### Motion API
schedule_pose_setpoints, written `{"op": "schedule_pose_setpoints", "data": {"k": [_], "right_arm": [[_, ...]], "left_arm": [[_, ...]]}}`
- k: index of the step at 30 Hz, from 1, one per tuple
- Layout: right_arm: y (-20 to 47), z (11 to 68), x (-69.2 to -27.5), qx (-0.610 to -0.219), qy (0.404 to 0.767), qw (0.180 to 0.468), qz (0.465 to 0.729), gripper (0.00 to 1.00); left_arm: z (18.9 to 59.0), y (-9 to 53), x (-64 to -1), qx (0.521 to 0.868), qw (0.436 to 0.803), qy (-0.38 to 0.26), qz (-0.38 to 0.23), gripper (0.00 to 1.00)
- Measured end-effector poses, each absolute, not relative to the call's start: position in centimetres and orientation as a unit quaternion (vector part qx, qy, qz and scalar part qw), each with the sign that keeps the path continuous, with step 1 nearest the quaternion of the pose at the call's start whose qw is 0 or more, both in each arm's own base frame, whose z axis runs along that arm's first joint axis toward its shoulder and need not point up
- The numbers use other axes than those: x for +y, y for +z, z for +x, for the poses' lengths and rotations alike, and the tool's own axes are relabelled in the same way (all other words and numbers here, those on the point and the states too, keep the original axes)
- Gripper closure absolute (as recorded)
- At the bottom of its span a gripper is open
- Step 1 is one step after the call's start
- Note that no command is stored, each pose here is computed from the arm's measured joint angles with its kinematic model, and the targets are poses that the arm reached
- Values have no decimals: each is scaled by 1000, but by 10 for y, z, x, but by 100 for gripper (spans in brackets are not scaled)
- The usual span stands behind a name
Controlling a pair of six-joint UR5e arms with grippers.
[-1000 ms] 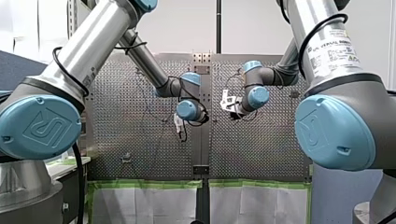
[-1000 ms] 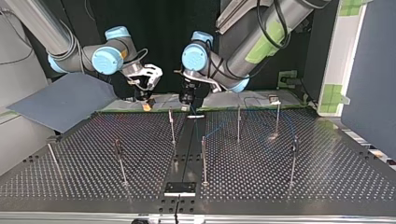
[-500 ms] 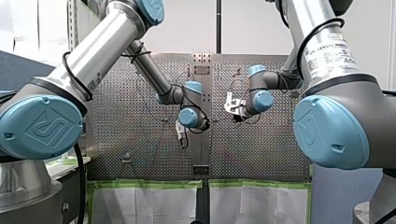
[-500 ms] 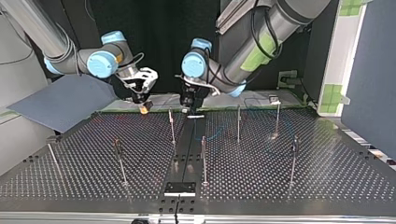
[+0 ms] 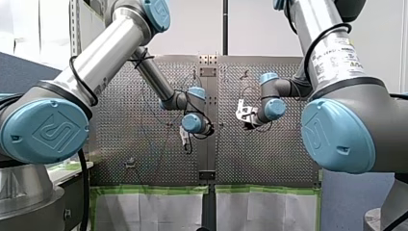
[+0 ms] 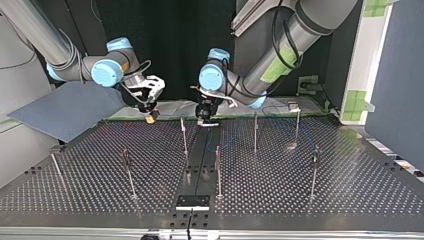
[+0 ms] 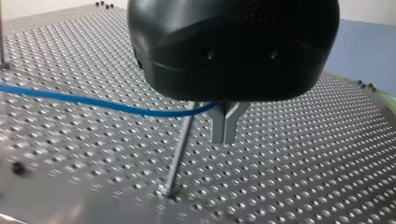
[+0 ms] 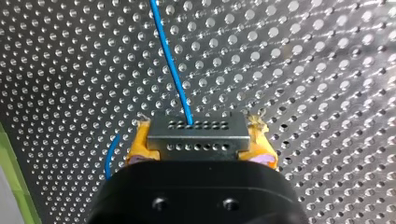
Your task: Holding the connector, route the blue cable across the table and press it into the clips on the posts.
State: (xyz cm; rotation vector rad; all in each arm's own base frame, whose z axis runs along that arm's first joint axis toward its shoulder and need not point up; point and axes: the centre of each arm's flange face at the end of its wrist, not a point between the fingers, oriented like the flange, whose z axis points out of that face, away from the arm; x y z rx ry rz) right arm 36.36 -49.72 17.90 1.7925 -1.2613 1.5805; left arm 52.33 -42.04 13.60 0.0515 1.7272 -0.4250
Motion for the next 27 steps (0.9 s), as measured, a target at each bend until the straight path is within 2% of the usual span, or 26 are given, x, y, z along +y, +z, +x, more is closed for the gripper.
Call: {"op": "schedule_pose_setpoints", "data": {"k": [14,24,26,27], "right_arm": [[192,354,-523,-453,583,229,634,100],[197,345,-535,-456,585,238,627,100],[198,343,-536,-456,585,239,627,100],[198,343,-536,-456,585,239,627,100]], "left_arm": [[568,155,-420,745,643,-179,9,100],[571,157,-416,755,634,-167,12,100],[568,156,-417,759,629,-165,15,75],[567,156,-418,761,628,-164,17,75]]}}
